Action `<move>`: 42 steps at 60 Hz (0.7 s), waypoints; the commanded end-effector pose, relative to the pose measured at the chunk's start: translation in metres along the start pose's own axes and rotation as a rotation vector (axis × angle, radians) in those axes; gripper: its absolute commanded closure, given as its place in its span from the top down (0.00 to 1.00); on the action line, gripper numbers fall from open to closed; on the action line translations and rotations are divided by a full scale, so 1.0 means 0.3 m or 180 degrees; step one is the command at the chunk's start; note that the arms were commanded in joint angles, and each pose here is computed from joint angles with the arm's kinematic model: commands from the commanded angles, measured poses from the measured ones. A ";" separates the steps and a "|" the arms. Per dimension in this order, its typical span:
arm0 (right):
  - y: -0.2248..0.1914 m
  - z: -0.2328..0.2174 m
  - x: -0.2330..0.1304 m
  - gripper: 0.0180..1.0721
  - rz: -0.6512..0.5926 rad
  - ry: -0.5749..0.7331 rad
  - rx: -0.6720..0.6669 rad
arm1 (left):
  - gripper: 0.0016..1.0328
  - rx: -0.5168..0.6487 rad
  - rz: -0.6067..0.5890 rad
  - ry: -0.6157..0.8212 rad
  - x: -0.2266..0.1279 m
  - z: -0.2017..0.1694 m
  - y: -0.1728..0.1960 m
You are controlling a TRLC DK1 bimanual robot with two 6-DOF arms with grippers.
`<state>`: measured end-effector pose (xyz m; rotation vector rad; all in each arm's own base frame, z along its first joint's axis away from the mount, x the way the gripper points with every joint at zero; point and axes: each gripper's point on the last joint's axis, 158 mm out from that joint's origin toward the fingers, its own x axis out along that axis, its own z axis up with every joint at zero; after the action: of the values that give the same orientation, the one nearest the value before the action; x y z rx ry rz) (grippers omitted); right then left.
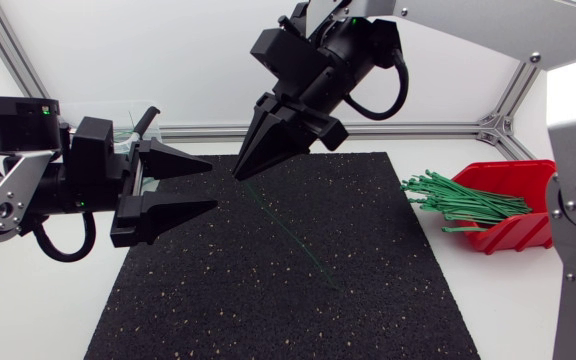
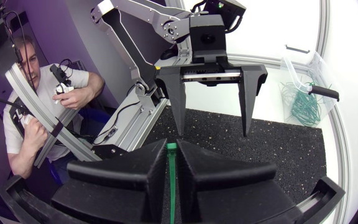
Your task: Take a green cable tie from the red box, thread the tail through the head to close it, then place it in the transparent bin on the left.
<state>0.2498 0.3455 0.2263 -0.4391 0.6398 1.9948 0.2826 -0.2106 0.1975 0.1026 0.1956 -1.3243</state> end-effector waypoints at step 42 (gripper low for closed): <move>-0.065 0.080 0.031 0.07 0.0029 -0.0190 -0.0218 | 0.88 0.0087 -0.0651 -0.0394 0.055 0.122 -0.047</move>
<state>0.2619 0.3715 0.2368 -0.4325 0.5336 2.0236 0.2755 -0.2323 0.2208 0.0394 0.0949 -1.5036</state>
